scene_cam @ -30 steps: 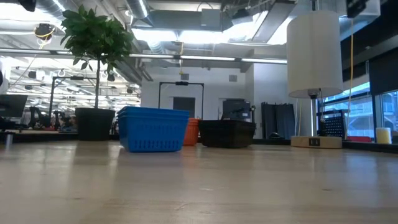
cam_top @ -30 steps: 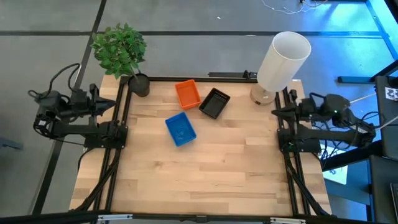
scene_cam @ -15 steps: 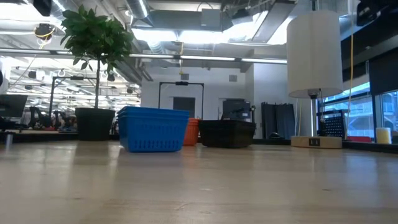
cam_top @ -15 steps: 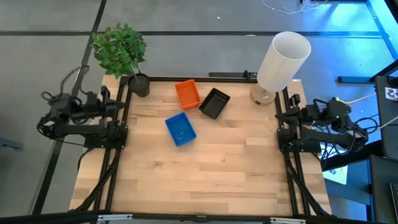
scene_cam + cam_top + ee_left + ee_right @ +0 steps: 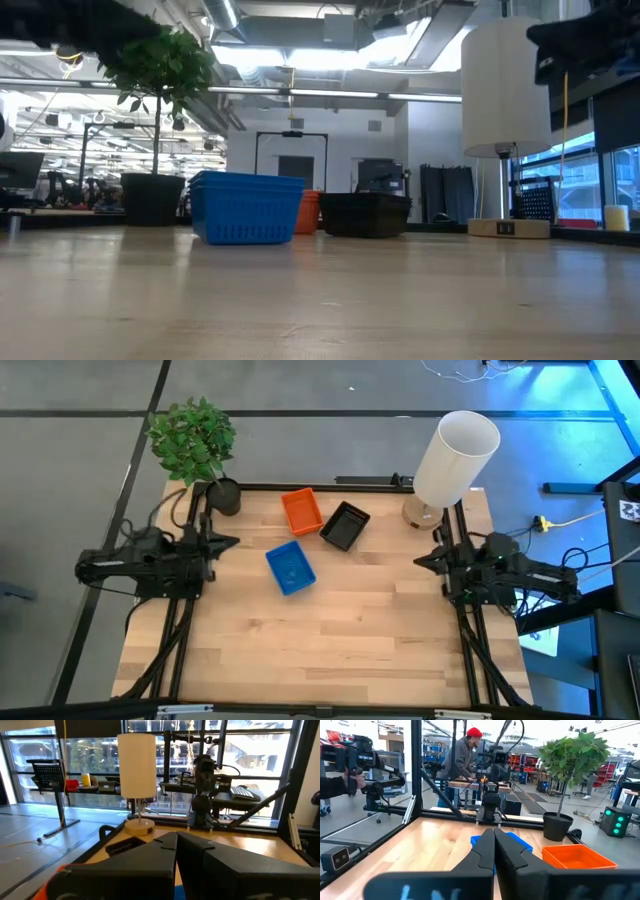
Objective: Stack baskets by color
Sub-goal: Return to Home Position
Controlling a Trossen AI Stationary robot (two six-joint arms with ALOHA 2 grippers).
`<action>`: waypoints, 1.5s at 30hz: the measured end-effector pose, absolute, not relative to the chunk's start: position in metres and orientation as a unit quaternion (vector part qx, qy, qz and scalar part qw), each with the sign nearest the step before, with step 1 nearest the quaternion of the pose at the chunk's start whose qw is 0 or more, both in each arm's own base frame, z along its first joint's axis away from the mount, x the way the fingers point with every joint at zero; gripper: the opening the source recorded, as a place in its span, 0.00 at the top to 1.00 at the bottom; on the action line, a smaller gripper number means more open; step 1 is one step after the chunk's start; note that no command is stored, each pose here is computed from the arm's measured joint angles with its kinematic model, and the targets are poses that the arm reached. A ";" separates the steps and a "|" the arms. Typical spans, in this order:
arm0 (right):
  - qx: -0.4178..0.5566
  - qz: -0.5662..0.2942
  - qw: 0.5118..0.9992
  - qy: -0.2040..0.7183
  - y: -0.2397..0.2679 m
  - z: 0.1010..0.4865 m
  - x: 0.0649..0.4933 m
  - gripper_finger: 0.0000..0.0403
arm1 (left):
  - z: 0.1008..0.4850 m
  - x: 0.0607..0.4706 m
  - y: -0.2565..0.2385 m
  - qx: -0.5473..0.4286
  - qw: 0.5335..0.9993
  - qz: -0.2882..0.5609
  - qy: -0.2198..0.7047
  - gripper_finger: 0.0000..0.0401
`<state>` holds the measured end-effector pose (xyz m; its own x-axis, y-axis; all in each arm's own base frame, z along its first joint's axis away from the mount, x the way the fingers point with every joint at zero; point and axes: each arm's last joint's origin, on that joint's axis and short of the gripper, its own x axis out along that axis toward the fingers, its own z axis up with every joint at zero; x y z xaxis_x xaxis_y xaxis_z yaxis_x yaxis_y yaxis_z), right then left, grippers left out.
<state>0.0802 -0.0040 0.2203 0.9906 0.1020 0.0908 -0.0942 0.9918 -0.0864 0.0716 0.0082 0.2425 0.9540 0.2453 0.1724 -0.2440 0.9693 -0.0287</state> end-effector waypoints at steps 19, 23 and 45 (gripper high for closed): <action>-0.038 0.065 0.996 -0.044 -0.005 0.173 0.096 1.00 | 0.174 0.097 0.006 -0.010 0.996 0.078 -0.044 1.00; -0.061 0.076 0.994 -0.046 -0.005 0.173 0.096 1.00 | 0.172 0.097 0.004 0.010 0.999 0.040 -0.032 1.00; -0.061 0.076 0.995 -0.036 -0.005 0.172 0.097 0.97 | 0.169 0.097 0.005 0.005 0.998 0.058 -0.020 1.00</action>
